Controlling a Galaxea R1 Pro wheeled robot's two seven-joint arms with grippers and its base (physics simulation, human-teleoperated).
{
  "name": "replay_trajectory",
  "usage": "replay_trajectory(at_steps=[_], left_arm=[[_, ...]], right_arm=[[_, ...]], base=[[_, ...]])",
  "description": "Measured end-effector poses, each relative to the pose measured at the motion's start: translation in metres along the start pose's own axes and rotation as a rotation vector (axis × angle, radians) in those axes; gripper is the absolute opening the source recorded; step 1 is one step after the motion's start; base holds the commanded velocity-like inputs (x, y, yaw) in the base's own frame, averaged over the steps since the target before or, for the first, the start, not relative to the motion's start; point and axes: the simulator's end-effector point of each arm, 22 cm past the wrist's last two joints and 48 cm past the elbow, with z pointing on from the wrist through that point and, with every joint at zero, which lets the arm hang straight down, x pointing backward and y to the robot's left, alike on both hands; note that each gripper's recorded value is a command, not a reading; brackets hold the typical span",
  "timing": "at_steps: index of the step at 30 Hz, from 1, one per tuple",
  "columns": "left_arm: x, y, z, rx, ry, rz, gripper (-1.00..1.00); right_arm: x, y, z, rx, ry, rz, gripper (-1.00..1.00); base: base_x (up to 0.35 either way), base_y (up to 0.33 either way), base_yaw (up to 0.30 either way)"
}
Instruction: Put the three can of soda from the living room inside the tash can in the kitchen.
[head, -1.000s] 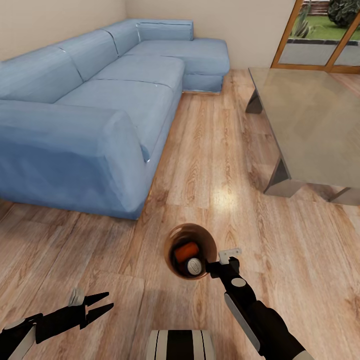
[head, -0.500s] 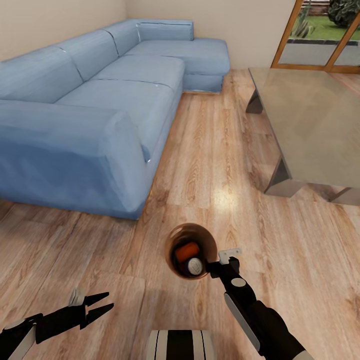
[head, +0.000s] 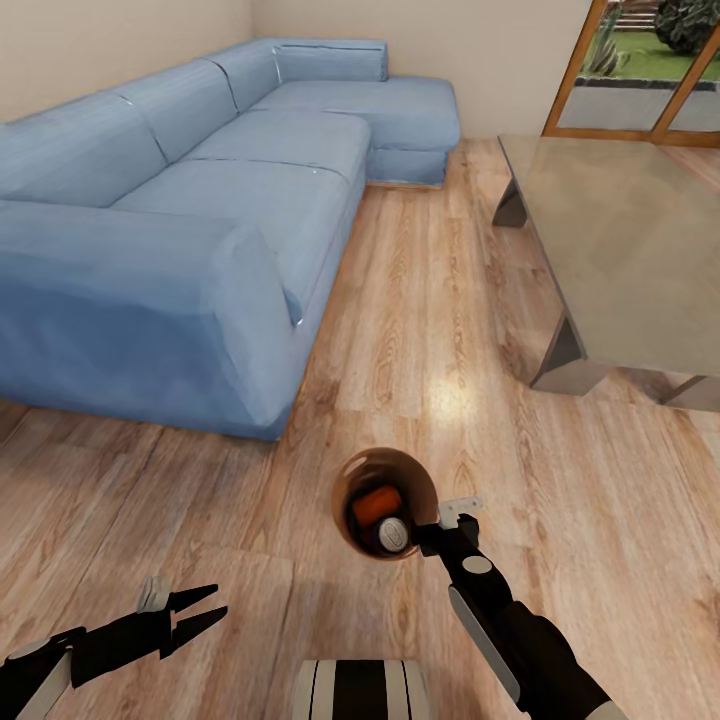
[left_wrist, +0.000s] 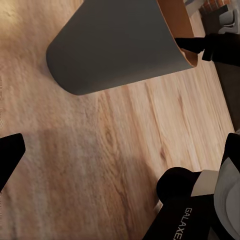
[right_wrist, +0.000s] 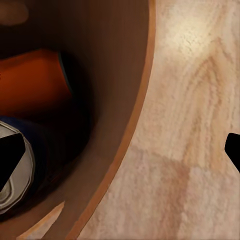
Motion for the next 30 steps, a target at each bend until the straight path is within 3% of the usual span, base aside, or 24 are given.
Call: replay_trajectory(at_steps=[13, 23, 30], left_arm=[[-0.001, 0.000, 0.000, 0.000, -0.001, 0.001, 1.00], [-0.016, -0.016, -0.007, 0.001, 0.000, 0.001, 1.00], [-0.016, -0.016, -0.007, 0.001, 0.000, 0.001, 1.00]], right_arm=[[0.000, 0.000, 0.000, 0.000, 0.000, 0.000, 1.00], [-0.018, -0.002, -0.015, 0.000, 0.000, 0.000, 1.00], [-0.018, -0.002, -0.015, 0.000, 0.001, 0.000, 1.00]], base=[[0.008, 0.004, 0.000], [0.000, 0.000, 0.000], [0.000, 0.000, 0.000]])
